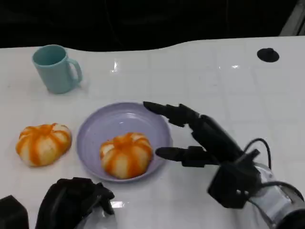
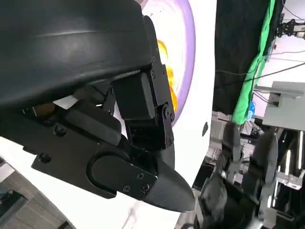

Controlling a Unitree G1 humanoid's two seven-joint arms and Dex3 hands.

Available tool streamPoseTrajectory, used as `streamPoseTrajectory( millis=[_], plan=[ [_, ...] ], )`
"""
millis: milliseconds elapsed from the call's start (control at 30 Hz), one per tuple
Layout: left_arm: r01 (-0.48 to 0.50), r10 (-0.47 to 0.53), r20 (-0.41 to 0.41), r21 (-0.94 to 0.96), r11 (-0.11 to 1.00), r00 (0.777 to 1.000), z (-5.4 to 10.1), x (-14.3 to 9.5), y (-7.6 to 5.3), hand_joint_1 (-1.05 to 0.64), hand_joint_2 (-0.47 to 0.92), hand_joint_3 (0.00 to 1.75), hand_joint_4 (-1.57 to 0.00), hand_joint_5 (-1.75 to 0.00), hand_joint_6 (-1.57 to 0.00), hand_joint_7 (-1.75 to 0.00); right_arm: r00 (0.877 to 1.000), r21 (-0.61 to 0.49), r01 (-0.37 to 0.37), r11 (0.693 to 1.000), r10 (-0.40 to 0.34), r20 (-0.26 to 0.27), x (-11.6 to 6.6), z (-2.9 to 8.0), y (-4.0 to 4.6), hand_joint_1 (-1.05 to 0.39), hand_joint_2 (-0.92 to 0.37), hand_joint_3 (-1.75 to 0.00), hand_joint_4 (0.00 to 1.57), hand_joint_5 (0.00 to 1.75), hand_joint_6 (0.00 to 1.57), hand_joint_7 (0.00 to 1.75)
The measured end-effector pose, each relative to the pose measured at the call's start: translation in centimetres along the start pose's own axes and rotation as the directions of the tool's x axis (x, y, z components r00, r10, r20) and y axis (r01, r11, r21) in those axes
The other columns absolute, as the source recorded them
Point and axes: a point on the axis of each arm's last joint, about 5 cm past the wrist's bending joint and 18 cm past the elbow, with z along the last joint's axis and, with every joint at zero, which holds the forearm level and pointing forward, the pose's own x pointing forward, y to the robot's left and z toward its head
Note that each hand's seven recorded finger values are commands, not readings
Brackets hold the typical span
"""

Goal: Grasp the bread from the table and place it into the plate.

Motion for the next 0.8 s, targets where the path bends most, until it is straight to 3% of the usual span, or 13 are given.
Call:
streamPoseTrajectory(
  millis=[200, 267, 300, 367, 567, 700, 800],
  plan=[
    [-0.001, 0.001, -0.001, -0.002, 1.0, 1.0, 0.0, 0.0, 0.0, -1.01, 0.77, 0.0, -0.77, -1.65, -1.57, -0.16, 0.994, 0.197, 0.098, 0.976, -0.104, 0.02, -2.4, -0.1, -0.42, -0.39, -0.92, -0.25, 0.54, 1.01, 0.77, 0.34],
    [-0.001, 0.001, -0.001, -0.003, 1.0, 1.0, 0.0, 0.0, -0.1, -1.01, 0.77, 0.0, -0.76, -1.66, -1.57, -0.15, 0.99, 0.273, 0.128, 0.953, -0.139, 0.022, -3.1, 0.0, -0.44, -0.38, -0.88, -0.33, 0.57, 1.1, 0.74, 0.55],
    [-0.001, 0.001, -0.001, -0.003, 1.0, 1.0, 0.0, 0.0, 0.0, -1.01, 0.77, 0.0, -0.76, -1.66, -1.57, -0.15, 0.988, 0.307, 0.141, 0.941, -0.156, 0.023, -3.4, 0.1, -0.42, -0.35, -0.78, -0.53, 0.61, 1.2, 0.69, 0.75],
    [0.0, 0.0, -0.001, -0.004, 1.0, 1.0, 0.0, 0.0, -0.1, -1.0, 0.77, 0.0, -0.76, -1.66, -1.57, -0.15, 0.982, 0.362, 0.17, 0.917, -0.188, 0.017, -4.1, 0.3, -0.28, -0.33, -0.65, -0.8, 0.64, 1.3, 0.66, 0.94],
    [0.0, 0.0, -0.003, -0.006, 1.0, 1.0, -0.1, 0.0, -0.1, -1.01, 0.77, 0.0, -0.77, -1.66, -1.57, -0.15, 0.965, 0.462, 0.238, 0.854, -0.262, -0.013, -5.9, 0.8, -0.18, -0.33, -0.61, -0.91, 0.71, 1.48, 0.73, 1.2],
    [0.0, 0.0, -0.003, -0.008, 1.0, 1.0, -0.1, 0.0, -0.1, -1.02, 0.77, 0.0, -0.77, -1.66, -1.57, -0.16, 0.961, 0.506, 0.254, 0.824, -0.273, -0.039, -7.2, 1.0, -0.25, -0.31, -0.52, -1.1, 0.76, 1.64, 0.73, 1.39],
    [0.0, 0.0, -0.005, -0.009, 1.0, 1.0, 0.0, 0.0, -0.2, -1.02, 0.77, 0.0, -0.77, -1.66, -1.57, -0.15, 0.959, 0.521, 0.266, 0.811, -0.277, -0.059, -8.3, 1.2, -0.28, -0.31, -0.49, -1.14, 0.76, 1.69, 0.72, 1.46]
  ],
)
